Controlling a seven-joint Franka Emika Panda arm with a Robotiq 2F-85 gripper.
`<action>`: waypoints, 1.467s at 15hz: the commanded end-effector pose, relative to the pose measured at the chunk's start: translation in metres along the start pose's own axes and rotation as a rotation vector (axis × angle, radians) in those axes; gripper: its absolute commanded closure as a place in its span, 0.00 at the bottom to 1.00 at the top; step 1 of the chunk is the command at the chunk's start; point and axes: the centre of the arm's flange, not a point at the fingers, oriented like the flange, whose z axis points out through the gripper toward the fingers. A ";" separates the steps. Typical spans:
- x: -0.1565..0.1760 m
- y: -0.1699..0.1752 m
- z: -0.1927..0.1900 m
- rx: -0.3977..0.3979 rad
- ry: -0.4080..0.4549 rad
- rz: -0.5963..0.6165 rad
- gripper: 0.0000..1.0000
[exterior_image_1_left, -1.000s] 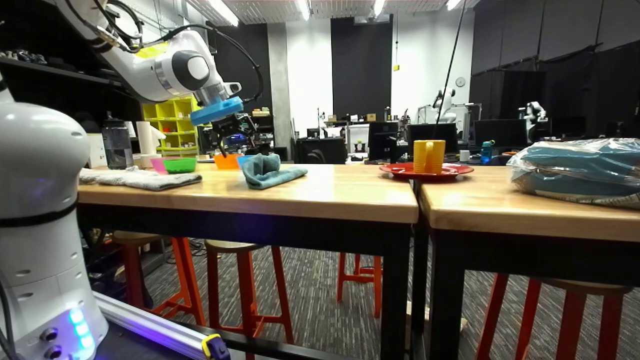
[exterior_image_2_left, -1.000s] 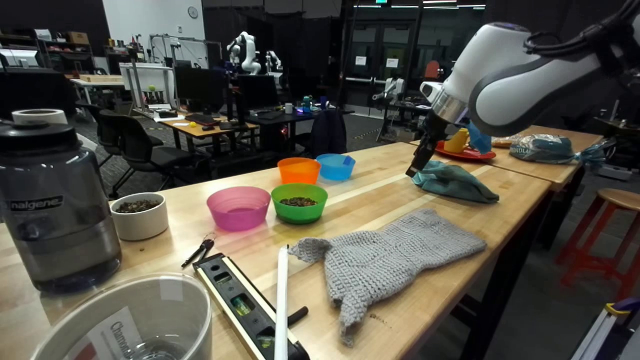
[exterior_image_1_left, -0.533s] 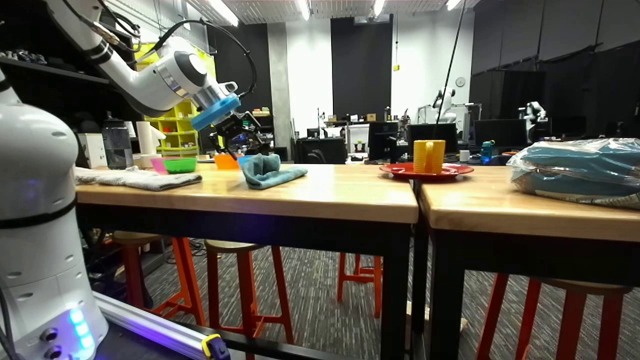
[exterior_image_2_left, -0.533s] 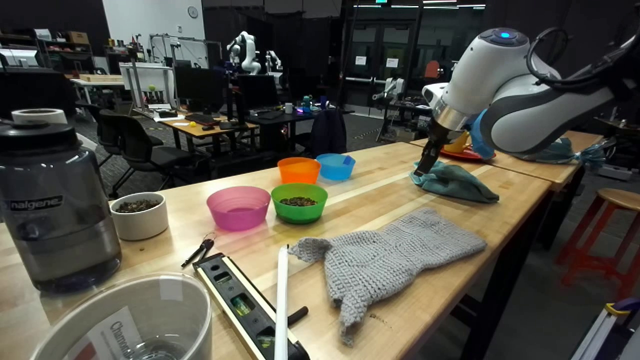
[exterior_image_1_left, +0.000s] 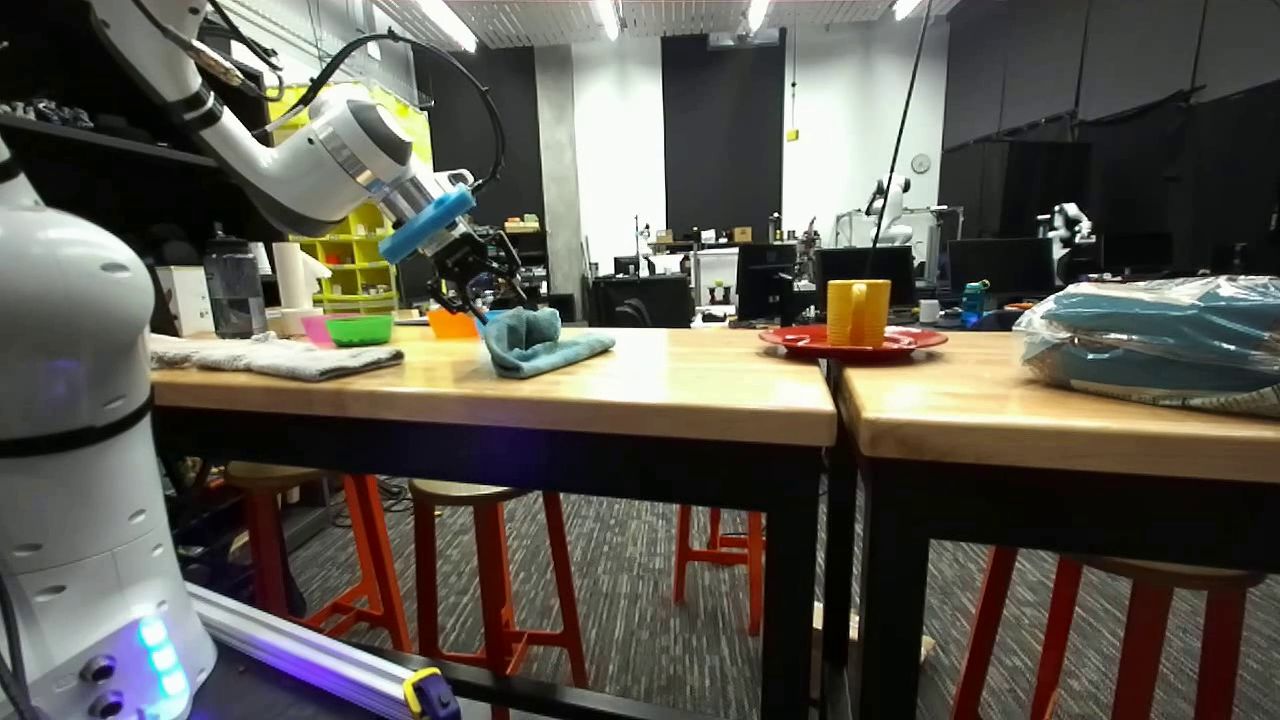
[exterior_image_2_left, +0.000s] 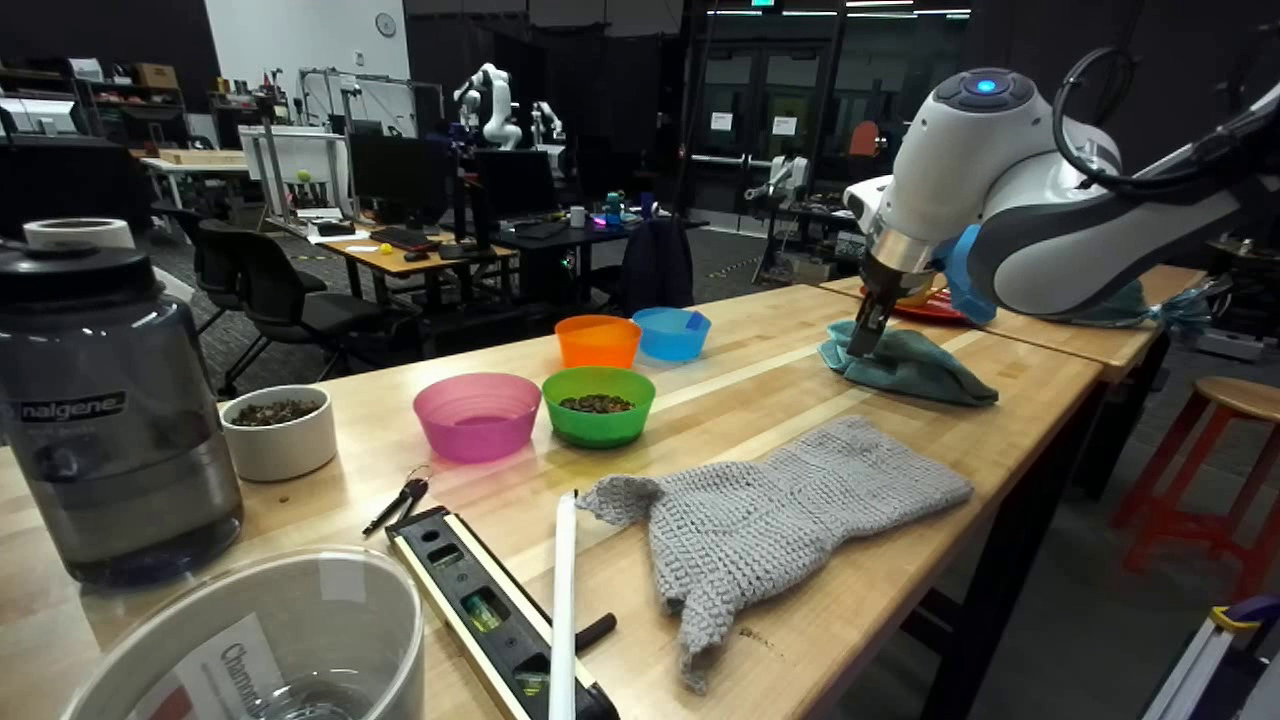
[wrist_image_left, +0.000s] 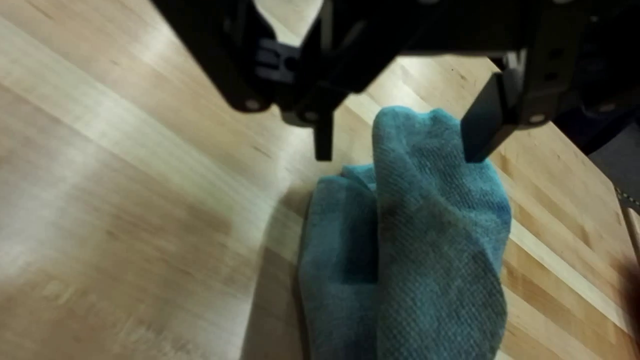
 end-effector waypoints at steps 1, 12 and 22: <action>0.002 0.005 -0.007 -0.031 -0.016 0.008 0.64; 0.001 0.041 -0.010 -0.027 -0.034 0.079 1.00; -0.003 0.024 -0.025 0.180 -0.051 0.028 0.35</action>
